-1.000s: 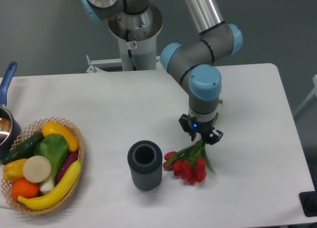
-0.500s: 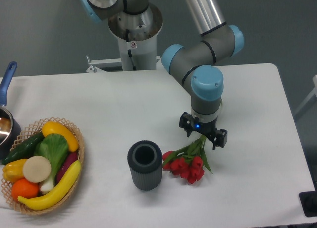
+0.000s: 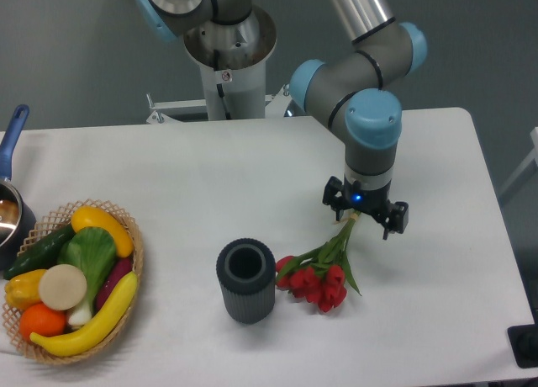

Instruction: Place the flowers on the table

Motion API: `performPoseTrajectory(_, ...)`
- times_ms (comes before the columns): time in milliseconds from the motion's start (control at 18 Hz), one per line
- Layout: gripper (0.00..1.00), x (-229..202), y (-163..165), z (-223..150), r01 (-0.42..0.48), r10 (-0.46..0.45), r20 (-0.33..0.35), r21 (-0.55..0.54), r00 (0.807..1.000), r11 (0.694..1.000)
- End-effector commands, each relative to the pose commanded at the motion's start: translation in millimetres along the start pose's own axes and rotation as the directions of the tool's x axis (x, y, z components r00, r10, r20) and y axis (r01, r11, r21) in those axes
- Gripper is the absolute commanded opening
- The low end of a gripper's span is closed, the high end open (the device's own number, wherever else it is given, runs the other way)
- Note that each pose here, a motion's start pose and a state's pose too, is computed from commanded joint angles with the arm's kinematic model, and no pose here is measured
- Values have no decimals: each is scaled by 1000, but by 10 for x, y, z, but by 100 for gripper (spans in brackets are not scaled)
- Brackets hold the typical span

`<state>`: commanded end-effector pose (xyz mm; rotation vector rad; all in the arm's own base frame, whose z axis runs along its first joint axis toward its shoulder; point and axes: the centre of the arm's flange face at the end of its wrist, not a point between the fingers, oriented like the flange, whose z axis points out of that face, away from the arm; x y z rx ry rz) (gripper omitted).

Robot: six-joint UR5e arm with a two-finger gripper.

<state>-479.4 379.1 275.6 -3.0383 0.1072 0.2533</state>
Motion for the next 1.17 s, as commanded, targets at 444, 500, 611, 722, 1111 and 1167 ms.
performPoseTrajectory(444, 100, -98, 411, -51, -168, 168, -19, 5, 986, 986)
performPoseTrajectory(500, 100, -107, 471, -91, -190, 190, -21, 3, 982, 982)
performPoseTrajectory(611, 100, -111, 526, -142, -196, 195, -34, -1, 980, 981)
performPoseTrajectory(722, 100, -90, 504, -182, -200, 200, -33, 0, 979, 980)
performPoseTrajectory(1111, 100, -46, 463, -247, -209, 209, -23, 0, 978, 978)
performPoseTrajectory(1167, 100, -46, 459, -248, -209, 209, -21, 3, 978, 978)
